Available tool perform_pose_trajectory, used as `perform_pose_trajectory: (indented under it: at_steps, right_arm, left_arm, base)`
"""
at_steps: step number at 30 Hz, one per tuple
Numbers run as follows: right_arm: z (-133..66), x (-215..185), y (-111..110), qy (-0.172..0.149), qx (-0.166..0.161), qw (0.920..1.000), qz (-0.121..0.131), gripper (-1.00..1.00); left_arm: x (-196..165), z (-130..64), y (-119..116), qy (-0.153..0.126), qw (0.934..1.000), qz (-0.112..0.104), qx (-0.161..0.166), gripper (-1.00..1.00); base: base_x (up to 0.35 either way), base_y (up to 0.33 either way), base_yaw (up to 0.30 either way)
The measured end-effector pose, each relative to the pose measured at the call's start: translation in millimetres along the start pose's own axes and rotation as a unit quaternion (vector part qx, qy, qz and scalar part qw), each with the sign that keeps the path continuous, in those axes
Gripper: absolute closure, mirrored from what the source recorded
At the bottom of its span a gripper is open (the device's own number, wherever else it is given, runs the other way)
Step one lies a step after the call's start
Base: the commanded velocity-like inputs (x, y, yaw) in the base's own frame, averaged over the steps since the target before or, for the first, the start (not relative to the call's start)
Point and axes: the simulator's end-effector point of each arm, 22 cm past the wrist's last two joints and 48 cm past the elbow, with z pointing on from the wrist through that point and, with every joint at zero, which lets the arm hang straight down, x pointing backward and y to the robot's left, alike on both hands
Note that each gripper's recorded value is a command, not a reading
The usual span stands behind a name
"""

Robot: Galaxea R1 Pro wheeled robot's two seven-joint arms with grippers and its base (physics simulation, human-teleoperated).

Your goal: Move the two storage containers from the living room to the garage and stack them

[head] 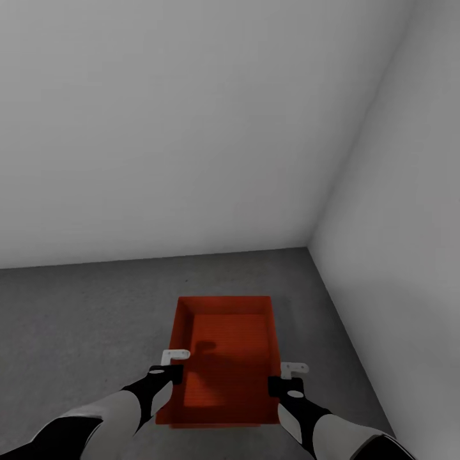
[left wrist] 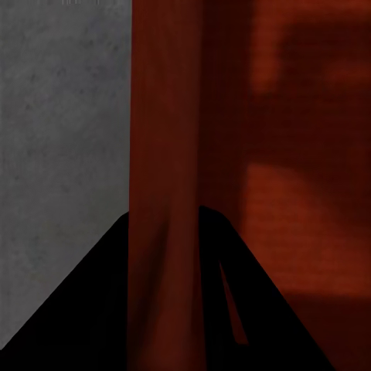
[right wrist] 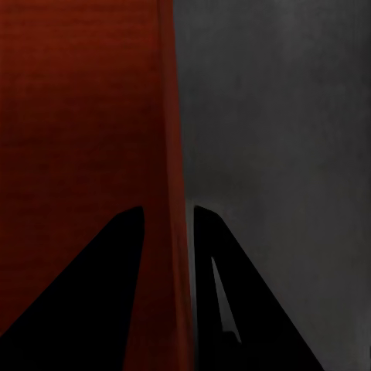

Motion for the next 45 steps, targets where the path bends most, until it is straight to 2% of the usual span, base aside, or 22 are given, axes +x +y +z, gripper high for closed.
perform_pose_trajectory:
  at_steps: [35,45]
  right_arm:
    - [0.4,-0.5,-0.2,0.000,0.000,1.0000,0.000,1.00]
    - [9.8,0.2,0.6,0.000,0.000,1.0000,0.000,1.00]
  left_arm:
    - [-0.4,0.3,-0.2,0.000,1.0000,0.000,0.000,1.00]
    - [-0.6,9.7,-1.3,0.000,1.0000,0.000,0.000,1.00]
  base:
    - [0.022,0.000,0.000]
    - [0.000,0.000,0.000]
